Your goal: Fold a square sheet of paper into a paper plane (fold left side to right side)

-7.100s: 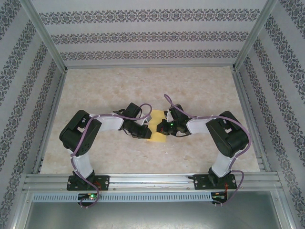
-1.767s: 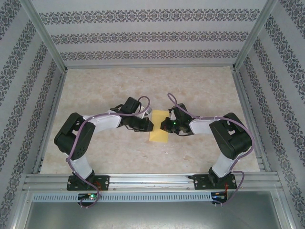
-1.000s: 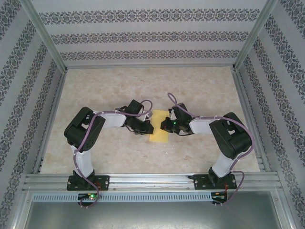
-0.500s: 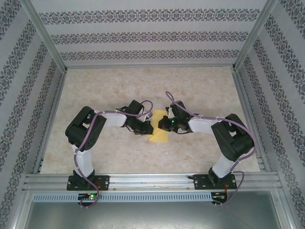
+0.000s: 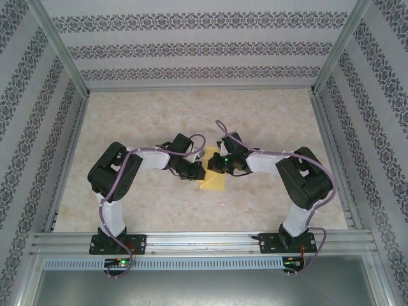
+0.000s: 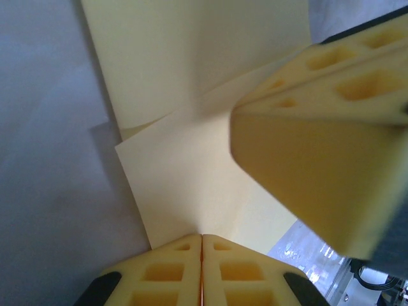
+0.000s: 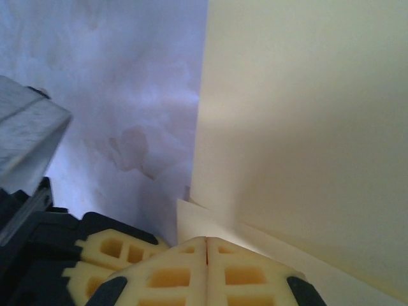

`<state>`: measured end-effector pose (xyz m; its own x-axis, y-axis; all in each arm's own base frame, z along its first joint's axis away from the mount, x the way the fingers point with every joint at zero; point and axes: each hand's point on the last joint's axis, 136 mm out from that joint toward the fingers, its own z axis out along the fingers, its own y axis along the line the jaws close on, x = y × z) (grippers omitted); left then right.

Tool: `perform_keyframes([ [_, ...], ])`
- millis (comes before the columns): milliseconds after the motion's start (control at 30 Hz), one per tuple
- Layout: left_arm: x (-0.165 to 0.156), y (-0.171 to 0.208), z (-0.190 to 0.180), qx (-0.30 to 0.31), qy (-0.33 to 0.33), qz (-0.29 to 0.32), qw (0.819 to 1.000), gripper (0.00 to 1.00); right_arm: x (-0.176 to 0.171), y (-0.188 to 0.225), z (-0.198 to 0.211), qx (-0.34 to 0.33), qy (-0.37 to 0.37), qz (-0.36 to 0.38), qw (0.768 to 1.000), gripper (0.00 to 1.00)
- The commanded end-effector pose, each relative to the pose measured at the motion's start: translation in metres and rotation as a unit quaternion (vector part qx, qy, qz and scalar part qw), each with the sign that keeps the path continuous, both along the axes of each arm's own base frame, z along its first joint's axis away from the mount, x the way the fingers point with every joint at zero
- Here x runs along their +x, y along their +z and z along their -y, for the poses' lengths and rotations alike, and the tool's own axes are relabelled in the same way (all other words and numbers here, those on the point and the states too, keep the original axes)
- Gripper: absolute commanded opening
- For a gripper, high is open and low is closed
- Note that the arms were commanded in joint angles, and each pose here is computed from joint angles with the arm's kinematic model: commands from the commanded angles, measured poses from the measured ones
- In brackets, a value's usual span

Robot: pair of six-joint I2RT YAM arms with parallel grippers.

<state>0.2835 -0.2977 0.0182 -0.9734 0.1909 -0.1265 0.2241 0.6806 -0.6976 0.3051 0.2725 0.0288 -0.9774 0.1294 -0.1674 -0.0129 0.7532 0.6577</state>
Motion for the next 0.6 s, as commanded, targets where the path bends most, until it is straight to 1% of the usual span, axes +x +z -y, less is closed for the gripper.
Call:
perform_keyframes([
  [0,-0.007,-0.023,-0.009,0.045,-0.004,-0.013,0.999,0.08,-0.001,-0.009,-0.001,-0.019,0.002,-0.010,1.000,0.00],
  [100,-0.006,-0.020,-0.007,0.041,-0.004,-0.011,0.999,0.08,-0.004,-0.016,0.006,-0.040,-0.001,-0.016,0.999,0.00],
  [233,-0.003,-0.002,-0.002,0.019,-0.004,0.003,1.000,0.08,-0.008,-0.025,0.015,-0.055,-0.005,-0.027,0.998,0.00],
  [433,-0.003,0.033,0.010,-0.035,-0.002,0.015,0.999,0.08,-0.015,-0.032,0.016,-0.045,-0.003,-0.033,0.998,0.00],
  [567,-0.007,0.042,0.013,-0.038,-0.007,0.021,0.999,0.08,-0.018,-0.035,0.016,-0.029,-0.006,-0.030,0.999,0.00],
])
